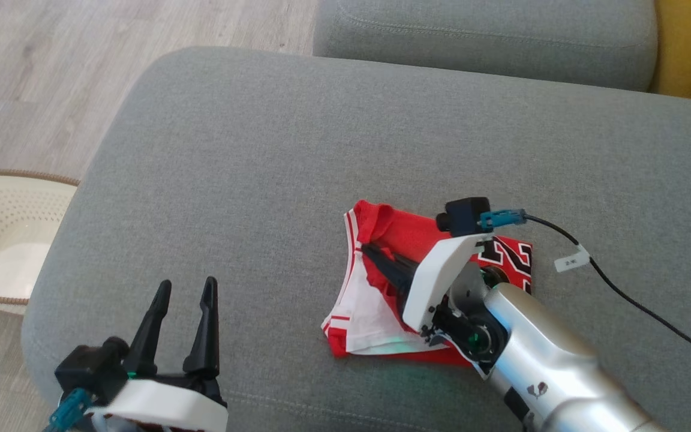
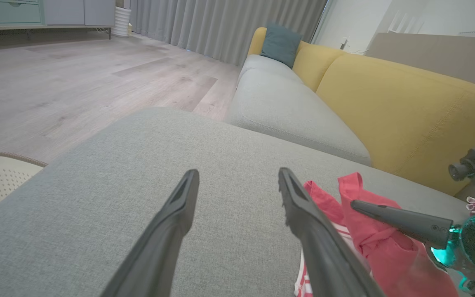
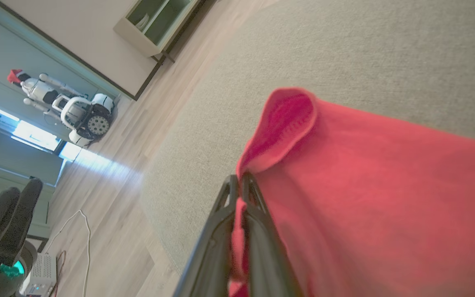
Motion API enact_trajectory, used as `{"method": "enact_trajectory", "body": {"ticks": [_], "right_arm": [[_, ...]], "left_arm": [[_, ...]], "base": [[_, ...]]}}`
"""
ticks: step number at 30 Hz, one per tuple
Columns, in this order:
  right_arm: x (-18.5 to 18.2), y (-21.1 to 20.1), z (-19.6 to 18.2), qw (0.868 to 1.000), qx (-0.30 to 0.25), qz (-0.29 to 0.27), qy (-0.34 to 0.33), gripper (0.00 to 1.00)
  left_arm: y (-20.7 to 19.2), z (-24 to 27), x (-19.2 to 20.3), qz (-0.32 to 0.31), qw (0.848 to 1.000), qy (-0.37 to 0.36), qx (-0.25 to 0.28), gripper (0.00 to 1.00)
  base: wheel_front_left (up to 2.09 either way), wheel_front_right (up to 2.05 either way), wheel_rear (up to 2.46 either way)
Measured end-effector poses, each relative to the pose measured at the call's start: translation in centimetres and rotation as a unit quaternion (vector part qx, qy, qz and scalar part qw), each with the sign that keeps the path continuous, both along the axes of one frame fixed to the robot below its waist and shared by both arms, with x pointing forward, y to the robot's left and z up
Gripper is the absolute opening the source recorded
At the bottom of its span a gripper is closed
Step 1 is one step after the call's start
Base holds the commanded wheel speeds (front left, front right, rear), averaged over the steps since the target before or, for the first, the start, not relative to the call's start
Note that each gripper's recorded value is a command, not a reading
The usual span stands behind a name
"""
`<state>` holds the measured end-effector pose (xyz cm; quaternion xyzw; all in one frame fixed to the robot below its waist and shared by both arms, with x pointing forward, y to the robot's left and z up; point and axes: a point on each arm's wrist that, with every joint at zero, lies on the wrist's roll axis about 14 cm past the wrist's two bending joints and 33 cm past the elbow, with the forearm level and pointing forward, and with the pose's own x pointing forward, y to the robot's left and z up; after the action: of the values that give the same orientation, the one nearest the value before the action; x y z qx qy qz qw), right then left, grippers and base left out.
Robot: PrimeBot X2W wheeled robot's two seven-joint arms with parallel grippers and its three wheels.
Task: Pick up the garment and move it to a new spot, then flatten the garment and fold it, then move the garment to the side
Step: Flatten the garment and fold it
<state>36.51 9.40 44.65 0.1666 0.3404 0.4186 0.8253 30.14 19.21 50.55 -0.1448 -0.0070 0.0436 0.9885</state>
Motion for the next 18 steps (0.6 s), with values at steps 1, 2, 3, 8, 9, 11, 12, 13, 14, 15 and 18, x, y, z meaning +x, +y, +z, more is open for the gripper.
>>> {"method": "enact_trajectory", "body": {"ticks": [1,2,3,8,9,11,12,13,14,15,18], "right_arm": [[0.2,0.0,-0.1,1.0,0.005,-0.006,0.003,0.23],[0.3,0.0,-0.2,1.0,0.009,-0.011,0.004,0.54],[0.4,0.1,-0.3,1.0,0.01,-0.013,0.005,1.0],[1.2,0.6,0.5,1.0,0.024,-0.016,-0.007,1.0],[1.4,0.6,0.8,0.999,0.028,-0.017,-0.009,1.0],[1.9,0.7,1.4,0.999,0.034,-0.021,-0.017,1.0],[2.1,0.6,1.6,0.999,0.037,-0.026,-0.021,1.0],[2.5,0.4,1.8,0.998,0.041,-0.032,-0.025,1.0],[2.8,0.2,2.0,0.998,0.043,-0.039,-0.03,1.0],[3.2,0.0,2.2,0.997,0.046,-0.047,-0.035,1.0],[4.9,-1.0,3.0,0.994,0.053,-0.075,-0.06,1.0]], "left_arm": [[0.0,-0.1,0.0,0.001,1.0,0.002,0.0,1.0],[0.0,-0.2,0.0,0.001,1.0,0.004,0.0,1.0],[0.0,-0.3,0.0,0.0,1.0,0.005,-0.001,1.0],[-0.4,-0.5,0.4,-0.005,1.0,0.006,-0.003,1.0],[-0.4,-0.4,0.6,-0.007,1.0,0.004,-0.003,1.0],[-0.6,-0.3,0.9,-0.011,1.0,0.001,-0.003,1.0],[-0.8,-0.3,1.0,-0.012,1.0,0.002,-0.004,1.0],[-0.9,-0.3,1.1,-0.014,1.0,0.002,-0.004,1.0],[-1.0,-0.4,1.2,-0.016,1.0,0.003,-0.004,1.0],[-1.1,-0.4,1.3,-0.018,1.0,0.002,-0.005,1.0],[-1.4,-0.5,1.6,-0.023,1.0,0.002,-0.006,1.0]], "base": [[0.0,0.0,0.0],[0.0,0.0,0.0],[0.0,0.0,0.0],[0.0,0.0,0.0],[0.0,0.0,0.0],[0.0,0.0,0.0],[0.0,0.0,0.0],[0.0,0.0,0.0],[0.0,0.0,0.0],[0.0,0.0,0.0],[0.0,0.0,0.0]]}}
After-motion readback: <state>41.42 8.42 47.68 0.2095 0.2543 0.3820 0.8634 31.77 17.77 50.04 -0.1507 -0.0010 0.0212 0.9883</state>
